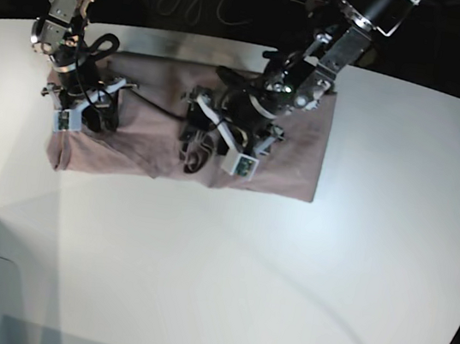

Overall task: Layout the t-shirt on the table in an organized manner, then fold the t-shirt properly
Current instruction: 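Carry the strip's end held by the left gripper toward the right gripper, then release the folded end with the left gripper and lift away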

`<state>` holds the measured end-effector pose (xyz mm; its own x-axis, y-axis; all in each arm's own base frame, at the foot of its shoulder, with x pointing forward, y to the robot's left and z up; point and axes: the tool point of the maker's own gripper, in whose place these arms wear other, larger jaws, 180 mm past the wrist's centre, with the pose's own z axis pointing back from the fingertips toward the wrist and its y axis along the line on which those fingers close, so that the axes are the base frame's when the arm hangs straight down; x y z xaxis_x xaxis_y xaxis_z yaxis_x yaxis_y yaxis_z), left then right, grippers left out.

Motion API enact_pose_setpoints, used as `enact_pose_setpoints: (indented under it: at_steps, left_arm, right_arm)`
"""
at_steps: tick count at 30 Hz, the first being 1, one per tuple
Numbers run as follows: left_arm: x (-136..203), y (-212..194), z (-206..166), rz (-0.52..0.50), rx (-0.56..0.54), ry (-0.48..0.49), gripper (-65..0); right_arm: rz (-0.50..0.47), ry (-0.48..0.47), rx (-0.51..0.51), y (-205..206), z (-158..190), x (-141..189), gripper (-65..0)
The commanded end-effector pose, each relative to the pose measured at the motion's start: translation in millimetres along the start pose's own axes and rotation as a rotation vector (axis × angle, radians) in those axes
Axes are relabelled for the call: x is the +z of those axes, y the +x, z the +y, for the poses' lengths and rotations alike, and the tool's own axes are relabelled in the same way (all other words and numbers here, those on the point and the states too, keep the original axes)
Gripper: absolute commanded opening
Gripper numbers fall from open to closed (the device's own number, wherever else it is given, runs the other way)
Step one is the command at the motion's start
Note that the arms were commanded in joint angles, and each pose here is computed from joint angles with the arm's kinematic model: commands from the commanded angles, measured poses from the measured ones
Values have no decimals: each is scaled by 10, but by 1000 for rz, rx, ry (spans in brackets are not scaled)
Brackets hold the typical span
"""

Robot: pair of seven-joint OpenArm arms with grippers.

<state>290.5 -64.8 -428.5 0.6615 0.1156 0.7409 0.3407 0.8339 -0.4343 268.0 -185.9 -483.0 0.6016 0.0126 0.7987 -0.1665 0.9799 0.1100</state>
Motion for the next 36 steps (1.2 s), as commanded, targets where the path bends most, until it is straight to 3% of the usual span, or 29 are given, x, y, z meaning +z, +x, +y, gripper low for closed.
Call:
enact_pose_setpoints:
  at_steps: [1,5,11,14,19,23,29,36]
  left_arm:
    - [9,296,-153,-85,-8,-44,-210]
    - [167,485,-286,-150,-12,-76,-210]
    - [451,370,74,-132,-71,-19,-210]
    - [596,335,461,-135,4,62,-210]
    - [847,481,1001,-200,162,163,-210]
    - [997,600,1247,-235,244,180,-210]
    - [1229,777,1632,-292,321,231,-210]
    - [1542,849,2026,-359,352,340,-210]
  right_arm:
    - [157,8,36,-338,20,44,-443]
    - [111,-14,71,-137,-43,77,-443]
    - [49,-62,133,164,-163,194,-443]
    - [13,-122,141,296,-324,331,-426]
    - [-38,-194,117,450,-472,461,-298]
    - [-19,-189,101,367,-498,430,-233]
    - [0,-230,22,274,-739,372,-231]
    - [104,-231,-14,-13,-925,349,-231]
